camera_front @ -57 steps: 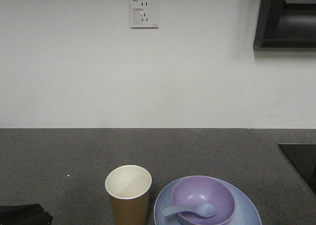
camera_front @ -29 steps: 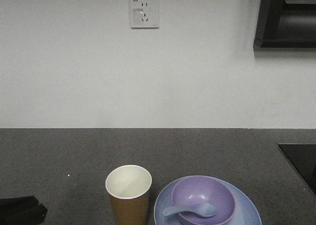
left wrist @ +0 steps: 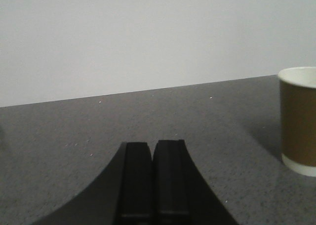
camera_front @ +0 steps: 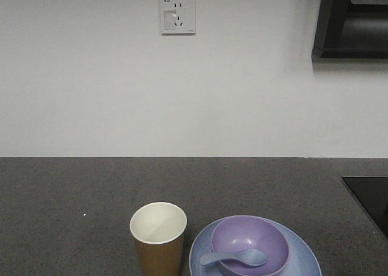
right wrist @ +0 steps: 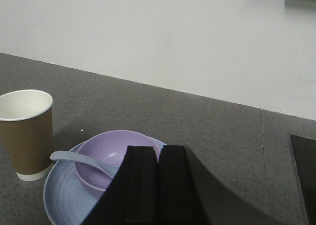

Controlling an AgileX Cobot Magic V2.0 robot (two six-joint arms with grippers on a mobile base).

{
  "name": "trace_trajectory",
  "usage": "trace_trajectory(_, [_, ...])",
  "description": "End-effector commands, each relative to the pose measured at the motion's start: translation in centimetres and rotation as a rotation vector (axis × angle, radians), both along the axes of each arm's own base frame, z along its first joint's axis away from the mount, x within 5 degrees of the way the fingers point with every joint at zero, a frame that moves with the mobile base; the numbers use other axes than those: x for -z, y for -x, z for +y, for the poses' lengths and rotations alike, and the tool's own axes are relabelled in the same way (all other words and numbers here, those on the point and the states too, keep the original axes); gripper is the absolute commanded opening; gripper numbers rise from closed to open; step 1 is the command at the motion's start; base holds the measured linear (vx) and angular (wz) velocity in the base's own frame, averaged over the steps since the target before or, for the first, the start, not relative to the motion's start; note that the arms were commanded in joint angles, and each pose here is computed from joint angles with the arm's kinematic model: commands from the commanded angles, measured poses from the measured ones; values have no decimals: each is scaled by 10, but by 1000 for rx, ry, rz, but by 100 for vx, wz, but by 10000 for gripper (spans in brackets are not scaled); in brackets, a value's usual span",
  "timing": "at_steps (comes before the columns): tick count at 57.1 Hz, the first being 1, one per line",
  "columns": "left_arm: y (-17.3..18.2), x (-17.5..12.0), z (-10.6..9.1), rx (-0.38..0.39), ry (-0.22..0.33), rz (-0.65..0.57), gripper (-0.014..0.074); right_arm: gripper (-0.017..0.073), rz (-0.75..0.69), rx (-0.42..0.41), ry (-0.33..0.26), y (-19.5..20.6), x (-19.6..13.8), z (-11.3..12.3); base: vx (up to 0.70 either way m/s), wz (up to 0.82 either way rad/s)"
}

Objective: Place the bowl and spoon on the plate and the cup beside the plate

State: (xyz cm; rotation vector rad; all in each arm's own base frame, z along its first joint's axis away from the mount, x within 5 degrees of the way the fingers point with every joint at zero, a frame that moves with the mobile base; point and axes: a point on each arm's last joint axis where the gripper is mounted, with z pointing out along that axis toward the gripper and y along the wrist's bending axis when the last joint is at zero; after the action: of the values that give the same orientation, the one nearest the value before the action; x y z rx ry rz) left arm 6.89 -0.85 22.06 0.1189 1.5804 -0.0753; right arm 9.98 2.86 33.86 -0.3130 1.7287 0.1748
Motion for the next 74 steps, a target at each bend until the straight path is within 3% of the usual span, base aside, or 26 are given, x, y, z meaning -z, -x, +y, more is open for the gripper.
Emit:
trace_trajectory(1, [7,0,3,-29,24,-130,-3,-11,-104,32,-19,-1,-17,-3,0,0])
trace_trajectory(5, [12,7,4,-39,15,-105,-3,-11,-104,32,-19,-1,-17,-3,0,0])
trace_trajectory(12, [15,11,4,-41,-58,-80,-3,-11,-102,31,-18,-1,-17,-3,0,0])
trace_trajectory(59, [15,11,4,-41,-58,-80,-3,-8,-98,29,-18,0,-16,-3,0,0])
trace_trajectory(71, [15,11,4,-41,-58,-80,-3,-8,-84,82,50,1,-10,-9,0,0])
trace_trajectory(74, [15,11,4,-41,-58,-80,-3,-8,-77,122,-3,3,-2,-12,0,0])
